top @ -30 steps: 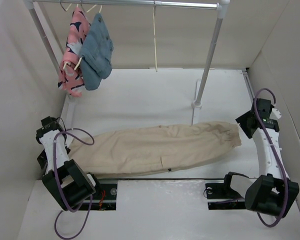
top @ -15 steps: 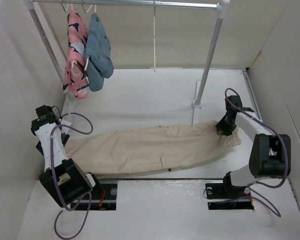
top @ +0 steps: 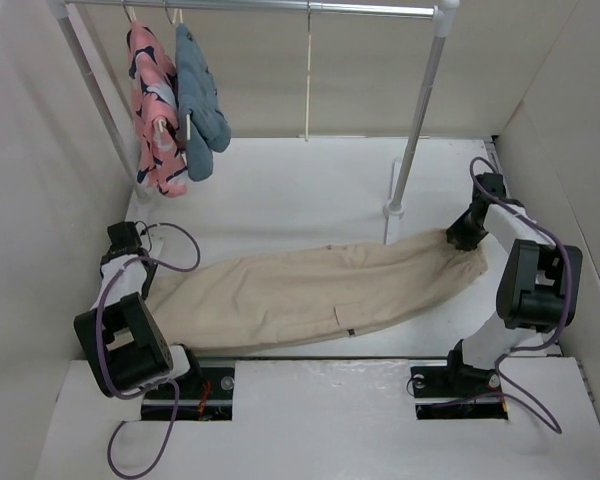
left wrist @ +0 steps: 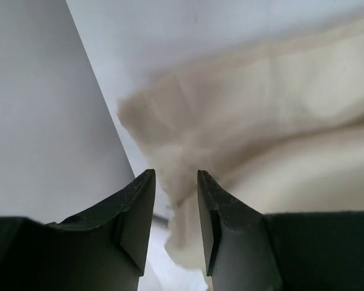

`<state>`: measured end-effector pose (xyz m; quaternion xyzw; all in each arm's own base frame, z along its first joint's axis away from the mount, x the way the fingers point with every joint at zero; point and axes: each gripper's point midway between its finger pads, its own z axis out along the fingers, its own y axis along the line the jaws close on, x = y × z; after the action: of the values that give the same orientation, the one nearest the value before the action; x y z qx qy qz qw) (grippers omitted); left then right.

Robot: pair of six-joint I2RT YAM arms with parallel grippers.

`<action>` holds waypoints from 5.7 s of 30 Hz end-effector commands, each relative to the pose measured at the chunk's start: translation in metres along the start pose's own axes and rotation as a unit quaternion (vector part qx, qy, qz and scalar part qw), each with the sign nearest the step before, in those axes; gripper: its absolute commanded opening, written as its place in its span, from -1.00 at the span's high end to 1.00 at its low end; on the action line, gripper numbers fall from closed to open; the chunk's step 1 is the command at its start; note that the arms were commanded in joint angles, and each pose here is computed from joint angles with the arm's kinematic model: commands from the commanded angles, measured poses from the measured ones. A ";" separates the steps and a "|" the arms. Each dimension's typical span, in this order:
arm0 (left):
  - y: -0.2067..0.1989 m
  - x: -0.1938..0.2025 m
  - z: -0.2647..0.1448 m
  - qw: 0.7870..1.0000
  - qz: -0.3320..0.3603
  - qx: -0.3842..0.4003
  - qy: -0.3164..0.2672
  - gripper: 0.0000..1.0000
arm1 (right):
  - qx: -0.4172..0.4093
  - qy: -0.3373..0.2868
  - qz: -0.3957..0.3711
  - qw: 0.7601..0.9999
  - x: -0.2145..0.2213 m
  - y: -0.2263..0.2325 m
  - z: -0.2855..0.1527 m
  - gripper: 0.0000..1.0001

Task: Place the trousers on the hanger
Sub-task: Fold the trousers at the center of the board.

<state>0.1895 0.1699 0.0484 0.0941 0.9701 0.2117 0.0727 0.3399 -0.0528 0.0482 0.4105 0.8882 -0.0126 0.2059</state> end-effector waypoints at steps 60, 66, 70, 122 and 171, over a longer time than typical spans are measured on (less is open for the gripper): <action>-0.089 -0.077 0.018 0.995 0.012 0.078 -0.068 1.00 | -0.073 -0.336 0.060 0.937 -0.118 -0.037 -0.181 1.00; -0.079 -0.139 -0.013 0.988 0.016 0.051 -0.146 1.00 | 0.010 -0.414 0.066 0.908 -0.171 -0.056 -0.245 1.00; -0.106 -0.157 -0.037 0.980 0.056 0.079 -0.174 0.73 | 0.028 -0.434 0.066 0.898 -0.182 -0.059 -0.269 1.00; -0.110 -0.153 -0.040 0.974 -0.006 0.187 -0.127 0.43 | -0.307 -0.327 -0.458 0.768 0.348 0.314 -0.251 1.00; -0.111 -0.104 -0.010 0.994 0.034 0.089 -0.062 0.02 | -0.079 -0.019 -0.279 0.957 0.241 0.109 -0.038 -0.43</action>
<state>0.2801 0.0227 0.0286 0.1469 0.9791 0.0562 0.1286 0.2796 0.2185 0.0273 0.0919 0.9562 0.0086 0.2777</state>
